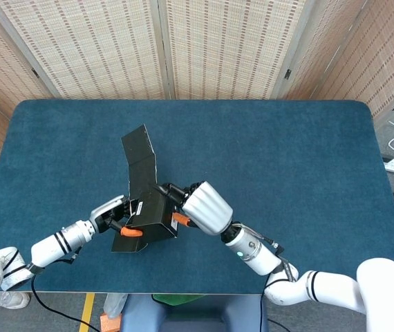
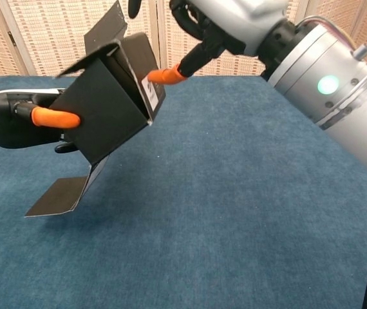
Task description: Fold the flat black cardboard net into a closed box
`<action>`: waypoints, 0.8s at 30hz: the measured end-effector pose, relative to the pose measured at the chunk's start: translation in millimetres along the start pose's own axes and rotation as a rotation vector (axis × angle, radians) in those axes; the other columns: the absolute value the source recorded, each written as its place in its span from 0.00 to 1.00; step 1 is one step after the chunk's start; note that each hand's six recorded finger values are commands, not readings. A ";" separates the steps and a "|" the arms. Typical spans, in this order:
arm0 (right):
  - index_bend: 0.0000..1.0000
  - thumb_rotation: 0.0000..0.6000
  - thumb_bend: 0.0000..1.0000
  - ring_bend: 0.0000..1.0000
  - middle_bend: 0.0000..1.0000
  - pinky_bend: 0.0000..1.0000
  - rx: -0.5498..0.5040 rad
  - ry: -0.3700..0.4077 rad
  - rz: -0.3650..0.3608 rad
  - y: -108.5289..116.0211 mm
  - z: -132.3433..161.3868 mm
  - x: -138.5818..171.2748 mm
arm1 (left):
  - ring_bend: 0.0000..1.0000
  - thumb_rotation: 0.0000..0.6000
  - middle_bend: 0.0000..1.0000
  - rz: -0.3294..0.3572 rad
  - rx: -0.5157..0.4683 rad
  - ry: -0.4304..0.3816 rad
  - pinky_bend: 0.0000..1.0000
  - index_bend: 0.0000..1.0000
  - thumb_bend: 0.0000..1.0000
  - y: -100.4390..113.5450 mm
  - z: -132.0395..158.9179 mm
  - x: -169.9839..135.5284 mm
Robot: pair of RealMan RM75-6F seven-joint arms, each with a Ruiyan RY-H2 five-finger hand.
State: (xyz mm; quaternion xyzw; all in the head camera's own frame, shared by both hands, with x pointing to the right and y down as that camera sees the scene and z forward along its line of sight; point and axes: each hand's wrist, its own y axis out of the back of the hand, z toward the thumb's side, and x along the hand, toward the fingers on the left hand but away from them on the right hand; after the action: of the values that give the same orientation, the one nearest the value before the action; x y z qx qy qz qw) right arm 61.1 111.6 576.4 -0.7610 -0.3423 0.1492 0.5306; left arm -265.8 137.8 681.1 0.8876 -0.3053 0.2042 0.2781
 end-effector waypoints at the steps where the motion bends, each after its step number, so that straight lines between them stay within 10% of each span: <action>1: 0.16 1.00 0.04 0.84 0.38 0.97 0.005 0.005 0.004 -1.5 1.0 0.1 | 0.52 1.00 0.35 0.003 0.017 0.004 0.75 0.38 0.18 0.1 -0.7 0.2; 24: 0.24 1.00 0.05 0.85 0.43 0.99 0.221 0.146 0.279 -94.5 9.4 48.3 | 0.52 1.00 0.34 0.026 0.462 0.141 0.75 0.38 0.18 -19.9 -45.2 31.9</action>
State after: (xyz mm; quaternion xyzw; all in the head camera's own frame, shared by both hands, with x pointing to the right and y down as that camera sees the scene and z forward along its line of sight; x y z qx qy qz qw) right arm 56.1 170.3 665.3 -0.7470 -0.1755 0.2027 0.6084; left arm -238.1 165.2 725.2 0.9072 -0.2416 0.3337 0.0857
